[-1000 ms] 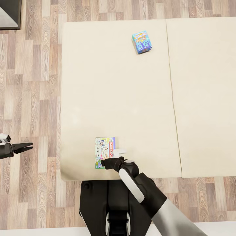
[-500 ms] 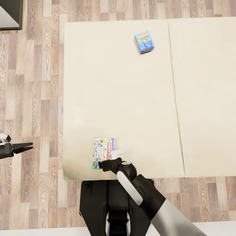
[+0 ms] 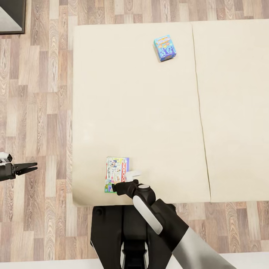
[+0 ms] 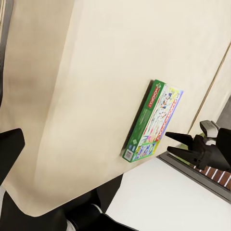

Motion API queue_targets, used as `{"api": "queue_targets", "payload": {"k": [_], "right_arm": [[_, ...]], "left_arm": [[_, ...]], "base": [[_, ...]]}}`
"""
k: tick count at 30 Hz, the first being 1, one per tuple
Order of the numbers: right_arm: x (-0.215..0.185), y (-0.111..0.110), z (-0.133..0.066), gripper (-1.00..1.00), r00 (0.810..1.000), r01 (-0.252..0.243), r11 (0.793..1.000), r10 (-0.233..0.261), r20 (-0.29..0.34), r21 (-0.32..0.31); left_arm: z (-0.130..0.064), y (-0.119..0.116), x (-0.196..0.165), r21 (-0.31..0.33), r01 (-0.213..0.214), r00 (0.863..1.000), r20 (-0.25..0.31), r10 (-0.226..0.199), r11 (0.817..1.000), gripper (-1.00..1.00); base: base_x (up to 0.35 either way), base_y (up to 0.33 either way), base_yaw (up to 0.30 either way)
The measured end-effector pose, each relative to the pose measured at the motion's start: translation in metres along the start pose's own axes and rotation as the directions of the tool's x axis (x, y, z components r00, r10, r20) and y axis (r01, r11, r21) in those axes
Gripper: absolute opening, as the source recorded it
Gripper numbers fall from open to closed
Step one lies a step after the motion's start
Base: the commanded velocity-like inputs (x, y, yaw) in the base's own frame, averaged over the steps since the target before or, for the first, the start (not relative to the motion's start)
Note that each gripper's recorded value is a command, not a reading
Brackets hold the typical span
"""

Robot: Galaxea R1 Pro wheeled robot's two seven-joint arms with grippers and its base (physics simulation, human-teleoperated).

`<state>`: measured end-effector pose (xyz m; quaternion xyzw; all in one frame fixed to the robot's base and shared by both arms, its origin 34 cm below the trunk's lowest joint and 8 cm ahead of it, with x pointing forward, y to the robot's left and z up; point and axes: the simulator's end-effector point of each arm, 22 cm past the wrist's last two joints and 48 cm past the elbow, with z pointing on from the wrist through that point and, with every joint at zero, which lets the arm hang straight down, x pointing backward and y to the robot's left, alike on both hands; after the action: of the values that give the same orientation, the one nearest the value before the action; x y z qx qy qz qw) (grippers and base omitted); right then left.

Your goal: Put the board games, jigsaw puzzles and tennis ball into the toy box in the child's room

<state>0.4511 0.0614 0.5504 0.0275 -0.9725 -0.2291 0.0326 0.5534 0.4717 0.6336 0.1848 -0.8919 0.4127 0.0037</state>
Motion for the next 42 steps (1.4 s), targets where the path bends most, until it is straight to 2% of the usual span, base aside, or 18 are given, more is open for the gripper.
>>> {"api": "queue_targets", "payload": {"k": [32,35,42], "right_arm": [[-0.001,-0.005,0.001,1.00,1.000,-0.005,1.000,0.005,0.011,0.012],[-0.002,-0.009,0.002,1.00,1.000,0.005,1.000,-0.006,0.016,0.025],[-0.009,-0.022,0.001,1.00,0.996,0.072,0.994,-0.076,0.041,0.085]], "left_arm": [[0.000,0.000,0.000,0.000,0.000,1.000,0.000,0.000,1.000,1.00],[0.000,0.000,0.000,0.000,0.000,1.000,0.000,0.000,1.000,1.00],[0.000,0.000,0.000,0.000,0.000,1.000,0.000,0.000,1.000,1.00]], "base": [[0.018,0.025,0.000],[0.000,0.000,0.000],[0.000,0.000,0.000]]}}
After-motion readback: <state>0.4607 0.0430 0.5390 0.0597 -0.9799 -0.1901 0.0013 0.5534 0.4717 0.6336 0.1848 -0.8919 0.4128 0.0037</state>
